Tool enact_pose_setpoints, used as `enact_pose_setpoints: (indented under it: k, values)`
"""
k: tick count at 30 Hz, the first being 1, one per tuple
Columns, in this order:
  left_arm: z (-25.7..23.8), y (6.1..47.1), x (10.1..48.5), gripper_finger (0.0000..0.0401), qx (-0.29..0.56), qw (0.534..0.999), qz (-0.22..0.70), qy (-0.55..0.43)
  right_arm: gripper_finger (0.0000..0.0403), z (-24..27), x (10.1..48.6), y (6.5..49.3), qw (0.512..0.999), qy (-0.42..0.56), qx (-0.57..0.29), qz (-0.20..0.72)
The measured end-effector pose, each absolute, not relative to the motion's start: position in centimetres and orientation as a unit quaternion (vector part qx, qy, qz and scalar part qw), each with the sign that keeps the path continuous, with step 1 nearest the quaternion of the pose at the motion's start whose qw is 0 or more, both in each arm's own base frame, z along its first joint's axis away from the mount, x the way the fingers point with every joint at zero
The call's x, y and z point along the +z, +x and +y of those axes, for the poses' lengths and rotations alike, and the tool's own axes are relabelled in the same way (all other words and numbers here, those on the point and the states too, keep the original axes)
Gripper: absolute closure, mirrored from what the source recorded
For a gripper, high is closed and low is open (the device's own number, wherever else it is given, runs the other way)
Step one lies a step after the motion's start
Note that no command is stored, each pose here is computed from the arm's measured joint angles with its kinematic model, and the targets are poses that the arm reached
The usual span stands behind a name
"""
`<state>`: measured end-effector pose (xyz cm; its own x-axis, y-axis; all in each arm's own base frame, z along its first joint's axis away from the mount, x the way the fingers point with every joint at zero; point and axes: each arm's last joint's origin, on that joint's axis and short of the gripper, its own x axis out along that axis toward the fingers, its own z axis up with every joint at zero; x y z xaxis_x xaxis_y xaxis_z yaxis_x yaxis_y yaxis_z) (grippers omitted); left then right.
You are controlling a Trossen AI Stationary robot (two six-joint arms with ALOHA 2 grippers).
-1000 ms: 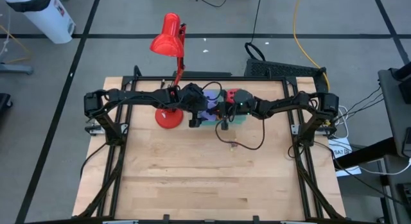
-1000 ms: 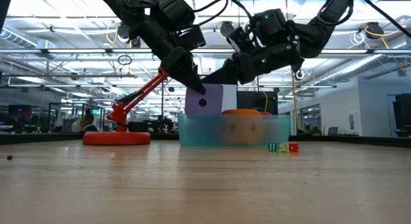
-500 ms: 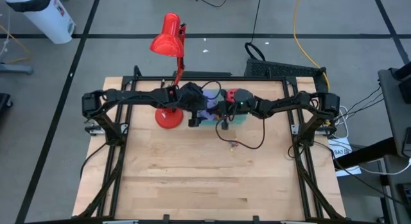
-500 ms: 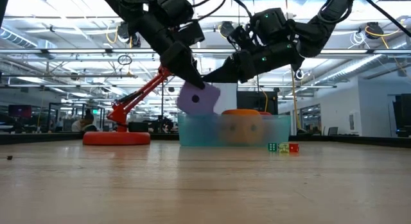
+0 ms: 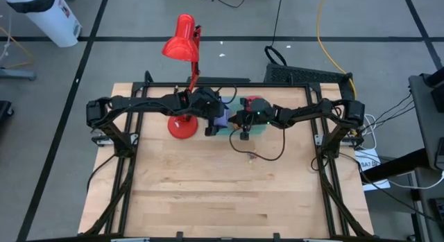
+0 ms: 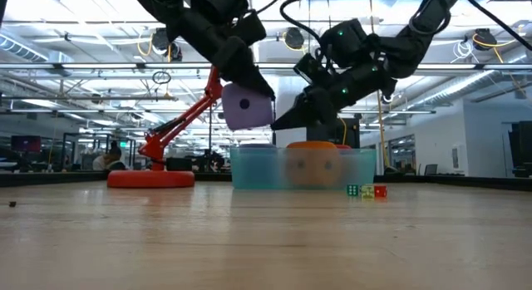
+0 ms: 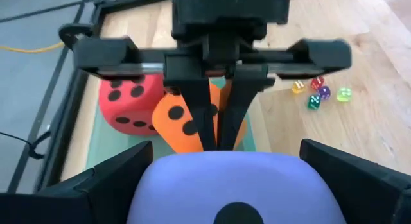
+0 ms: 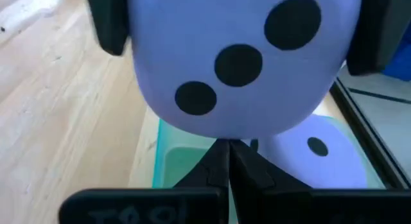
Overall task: Pick & Place Dice
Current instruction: Put the light purple die into the green bin
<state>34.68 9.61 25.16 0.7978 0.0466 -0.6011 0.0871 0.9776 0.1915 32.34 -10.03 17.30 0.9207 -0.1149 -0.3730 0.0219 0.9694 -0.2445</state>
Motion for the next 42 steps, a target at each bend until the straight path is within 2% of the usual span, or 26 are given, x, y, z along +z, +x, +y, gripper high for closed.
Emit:
enact_pose_setpoints:
  k: [4,11,17,24,29,42]
  values:
    - [9.7,34.6,25.1,0.0003,-0.009,0.941,0.321,0.108,0.0403,-9.6,17.4,32.5,0.971,-0.136,-0.044,0.192]
    - [10.5,34.3,25.1,0.0004,0.002,0.939,0.327,0.104,0.0403,-7.9,18.1,32.8,0.939,-0.226,-0.146,0.216]
    - [10.7,34.0,24.8,0.0004,0.007,0.934,0.344,0.097,0.0403,-6.8,18.8,32.8,0.920,-0.263,-0.190,0.221]
    - [10.5,34.1,24.5,0.0004,-0.012,0.936,0.340,0.089,0.0403,-6.1,20.7,33.2,0.920,-0.284,-0.222,0.155]
    - [10.4,34.2,24.6,0.0004,-0.017,0.938,0.336,0.088,0.0403,-5.0,20.8,33.3,0.894,-0.317,-0.268,0.167]
    - [10.5,35.0,25.6,0.0004,-0.028,0.959,0.268,0.092,0.0403,-2.7,20.9,33.4,0.896,-0.347,-0.218,0.171]
